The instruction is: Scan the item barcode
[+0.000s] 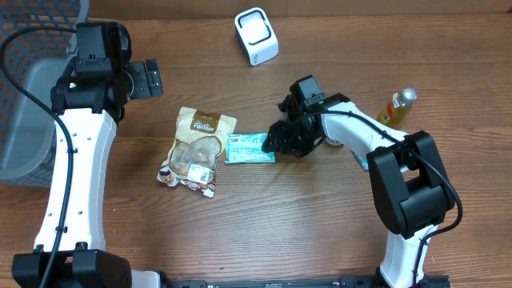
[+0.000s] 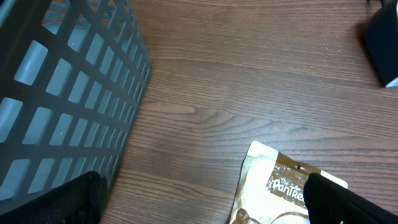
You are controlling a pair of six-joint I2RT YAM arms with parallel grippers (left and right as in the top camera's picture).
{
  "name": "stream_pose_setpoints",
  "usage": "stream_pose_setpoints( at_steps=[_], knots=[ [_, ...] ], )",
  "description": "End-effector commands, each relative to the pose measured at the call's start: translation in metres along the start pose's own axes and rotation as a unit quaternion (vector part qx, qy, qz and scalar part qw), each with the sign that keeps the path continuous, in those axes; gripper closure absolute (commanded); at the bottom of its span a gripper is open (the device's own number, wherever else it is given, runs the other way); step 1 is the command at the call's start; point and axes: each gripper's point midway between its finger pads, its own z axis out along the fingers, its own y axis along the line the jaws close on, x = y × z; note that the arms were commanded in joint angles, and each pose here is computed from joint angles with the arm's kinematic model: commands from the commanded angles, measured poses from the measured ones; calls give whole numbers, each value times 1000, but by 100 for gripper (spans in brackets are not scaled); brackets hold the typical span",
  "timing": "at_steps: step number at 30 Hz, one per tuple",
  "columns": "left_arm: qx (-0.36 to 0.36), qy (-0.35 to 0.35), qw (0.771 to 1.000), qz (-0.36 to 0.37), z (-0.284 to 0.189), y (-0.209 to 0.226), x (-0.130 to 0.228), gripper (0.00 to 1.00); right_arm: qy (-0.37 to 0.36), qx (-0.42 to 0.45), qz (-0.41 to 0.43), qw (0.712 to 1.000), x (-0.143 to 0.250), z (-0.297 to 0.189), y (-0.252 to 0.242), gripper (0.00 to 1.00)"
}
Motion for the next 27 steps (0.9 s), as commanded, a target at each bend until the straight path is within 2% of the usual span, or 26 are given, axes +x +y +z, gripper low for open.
stream_pose_setpoints(
  at_steps=[1,15,27],
  knots=[
    [1,-3,1000,6,-1,-3,-2,0,4,-44,-24,999,7,-4,15,43],
    [1,-3,1000,6,-1,-3,-2,1,-31,-59,-22,998,1,10,10,44],
    [1,-3,1000,6,-1,-3,-2,1,-34,-65,-46,996,4,18,22,53]
  ],
)
